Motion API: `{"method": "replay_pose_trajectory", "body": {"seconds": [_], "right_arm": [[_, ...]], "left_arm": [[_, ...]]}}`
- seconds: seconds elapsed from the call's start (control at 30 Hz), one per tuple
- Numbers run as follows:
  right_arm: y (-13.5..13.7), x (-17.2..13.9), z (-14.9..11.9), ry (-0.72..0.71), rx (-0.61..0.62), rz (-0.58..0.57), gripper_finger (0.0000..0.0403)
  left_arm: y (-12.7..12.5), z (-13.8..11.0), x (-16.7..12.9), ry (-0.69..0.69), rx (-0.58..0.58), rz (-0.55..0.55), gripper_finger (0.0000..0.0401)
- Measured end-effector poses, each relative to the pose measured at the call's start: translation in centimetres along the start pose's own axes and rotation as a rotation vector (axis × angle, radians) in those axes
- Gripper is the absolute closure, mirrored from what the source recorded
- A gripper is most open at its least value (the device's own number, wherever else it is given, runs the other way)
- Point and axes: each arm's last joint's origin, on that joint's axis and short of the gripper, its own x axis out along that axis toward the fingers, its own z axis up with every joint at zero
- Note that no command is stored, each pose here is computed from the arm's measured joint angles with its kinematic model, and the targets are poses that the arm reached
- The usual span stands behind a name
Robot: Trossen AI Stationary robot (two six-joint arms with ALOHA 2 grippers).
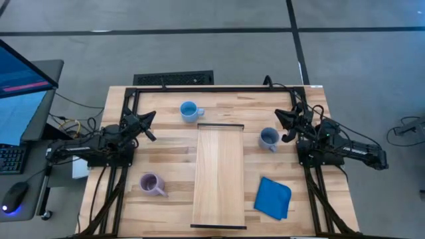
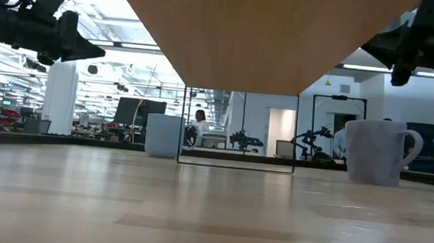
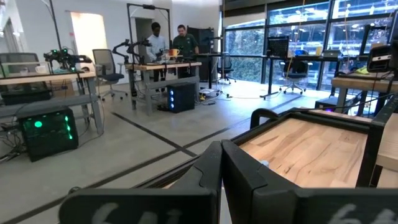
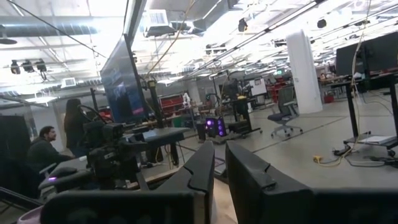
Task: Stack small to large cups/mugs on shelf
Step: Put the purple mug on the shelf
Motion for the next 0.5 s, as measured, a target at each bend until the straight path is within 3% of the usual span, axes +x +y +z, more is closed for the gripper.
{"method": "replay_pose_trajectory", "body": {"seconds": [0.13, 0.5], "right_arm": [[0.02, 0.00, 0.01, -0.001, 0.001, 0.002, 0.0317], [0.09, -0.01, -0.03, 0.003, 0.002, 0.010, 0.0215]], "left_arm": [[0.00, 0.01, 0.00, -0.001, 0.000, 0.000, 0.0401], [0.00, 0.00, 0.00, 0.000, 0.000, 0.000, 0.0401]]}}
